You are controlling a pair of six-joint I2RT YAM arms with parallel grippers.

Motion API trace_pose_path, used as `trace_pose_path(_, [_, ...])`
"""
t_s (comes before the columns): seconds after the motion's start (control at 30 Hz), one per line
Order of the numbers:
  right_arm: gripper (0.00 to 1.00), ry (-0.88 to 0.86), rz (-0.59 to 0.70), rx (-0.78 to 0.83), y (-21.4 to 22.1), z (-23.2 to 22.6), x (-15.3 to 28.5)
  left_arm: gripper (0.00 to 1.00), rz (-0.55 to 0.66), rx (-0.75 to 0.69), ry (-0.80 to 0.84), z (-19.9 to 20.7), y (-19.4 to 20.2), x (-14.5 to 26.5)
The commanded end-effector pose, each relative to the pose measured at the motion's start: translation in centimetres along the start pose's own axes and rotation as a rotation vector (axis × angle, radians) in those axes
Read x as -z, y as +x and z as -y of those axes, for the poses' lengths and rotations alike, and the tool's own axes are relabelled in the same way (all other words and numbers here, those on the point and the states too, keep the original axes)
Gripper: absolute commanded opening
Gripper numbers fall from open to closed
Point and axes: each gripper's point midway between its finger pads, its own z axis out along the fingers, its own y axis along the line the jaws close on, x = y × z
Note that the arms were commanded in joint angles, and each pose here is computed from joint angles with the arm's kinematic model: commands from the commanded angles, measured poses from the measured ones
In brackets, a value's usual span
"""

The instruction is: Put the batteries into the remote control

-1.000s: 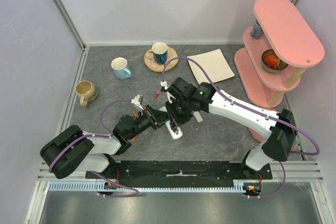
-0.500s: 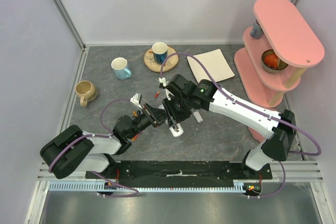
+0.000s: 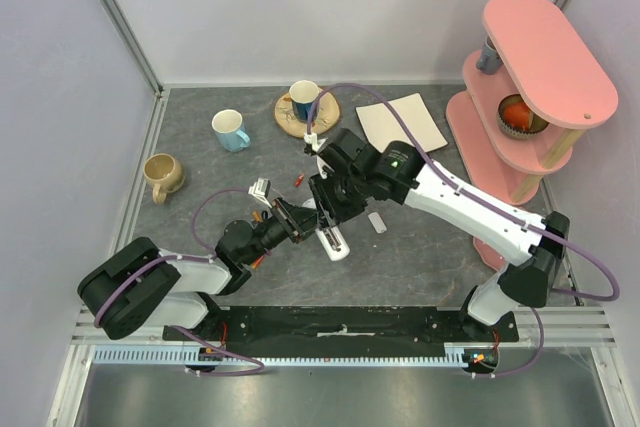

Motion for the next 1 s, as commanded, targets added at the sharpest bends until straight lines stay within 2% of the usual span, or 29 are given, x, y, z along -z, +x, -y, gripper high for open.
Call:
trace_pose_path(0.0, [0.45,-0.02,0.16,0.045,-3.0,-1.0,4.6,0.02,0.075,-0.034,0.368,9.0,-1.6,1.1])
trace_pose_path(0.13, [0.46,0.049,0.372,0.071,-4.7,1.0,6.3,0.02,0.057,-0.001,0.369,9.1,-1.4,1.0])
trace_pose_path(0.17, [0.47,0.023,0.48,0.072,-4.5,1.5,6.6,0.02,0.05,0.01,0.373,9.2,-1.4,1.0])
trace_pose_path(0.27, [0.69,-0.064,0.654,0.039,-3.6,2.2,7.4,0.02,0.024,0.027,0.388,9.8,-1.0,1.1])
trace_pose_path(0.3, [0.77,-0.107,0.658,0.068,-3.0,1.8,7.5,0.02,0.011,0.028,0.395,10.0,-0.8,1.2])
trace_pose_path(0.57, [0.95,-0.338,0.703,0.113,0.5,0.2,6.5,0.02,-0.04,0.03,0.427,10.9,-0.1,1.7])
trace_pose_path(0.8, [0.97,-0.474,0.695,0.151,2.4,-1.1,5.6,0.02,-0.048,0.038,0.464,12.3,-0.2,1.7])
trace_pose_path(0.97, [0.94,-0.524,0.703,0.162,2.7,-1.5,5.2,0.02,-0.061,0.035,0.501,13.5,-0.1,1.9])
